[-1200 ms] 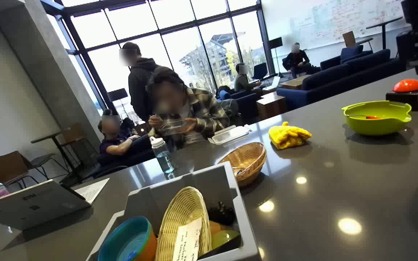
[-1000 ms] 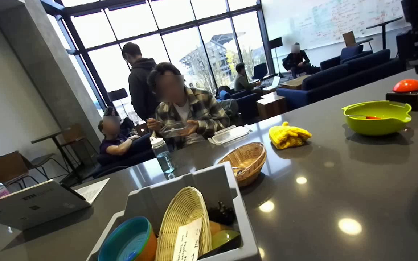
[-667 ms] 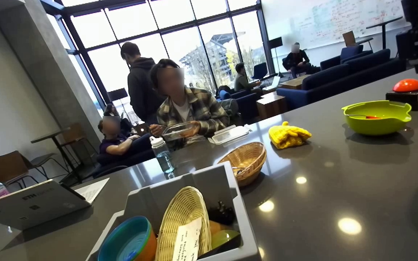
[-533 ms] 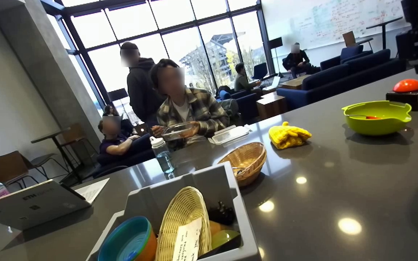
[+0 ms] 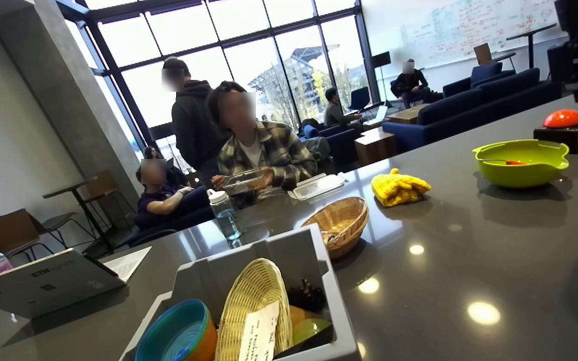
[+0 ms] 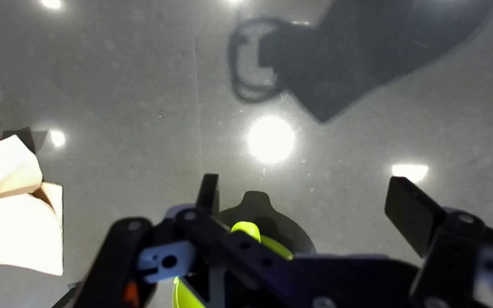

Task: Put the yellow object in the green bowl

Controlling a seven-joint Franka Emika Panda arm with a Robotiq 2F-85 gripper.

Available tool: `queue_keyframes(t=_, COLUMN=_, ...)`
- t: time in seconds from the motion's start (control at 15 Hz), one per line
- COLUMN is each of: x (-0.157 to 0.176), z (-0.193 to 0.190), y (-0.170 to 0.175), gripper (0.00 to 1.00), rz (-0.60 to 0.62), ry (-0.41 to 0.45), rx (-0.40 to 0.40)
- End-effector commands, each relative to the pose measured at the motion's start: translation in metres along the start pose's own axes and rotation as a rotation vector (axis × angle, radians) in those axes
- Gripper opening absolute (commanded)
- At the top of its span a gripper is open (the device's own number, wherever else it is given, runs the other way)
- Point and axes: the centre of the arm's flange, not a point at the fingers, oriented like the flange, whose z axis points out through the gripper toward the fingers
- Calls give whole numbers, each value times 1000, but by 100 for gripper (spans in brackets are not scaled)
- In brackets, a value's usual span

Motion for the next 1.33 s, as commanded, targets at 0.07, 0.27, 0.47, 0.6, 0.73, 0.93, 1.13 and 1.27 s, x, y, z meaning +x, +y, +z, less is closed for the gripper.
queue_keyframes(t=0.07, x=0, z=0, y=0, gripper=100, rz=0, ry=0, rx=0)
queue_keyframes(t=0.27, x=0, z=0, y=0, gripper=100, rz=0, ry=0, rx=0)
queue_keyframes(t=0.47, x=0, z=0, y=0, gripper=100, rz=0, ry=0, rx=0)
queue_keyframes(t=0.6, x=0, z=1, y=-1, gripper=100, rz=-1, ry=-4, rx=-3)
queue_keyframes(t=0.73, x=0, z=2, y=-1, gripper=100, rz=0, ry=-6, rx=-6)
queue_keyframes(t=0.93, x=5, z=-6, y=0, gripper=100, rz=-2, ry=5, rx=-9)
queue_keyframes(t=1.13, x=21, z=-28, y=-13, gripper=100, rz=-31, ry=52, rx=-3)
queue_keyframes(t=1.27, x=35, z=-46, y=-30, gripper=100, rz=-74, ry=86, rx=13)
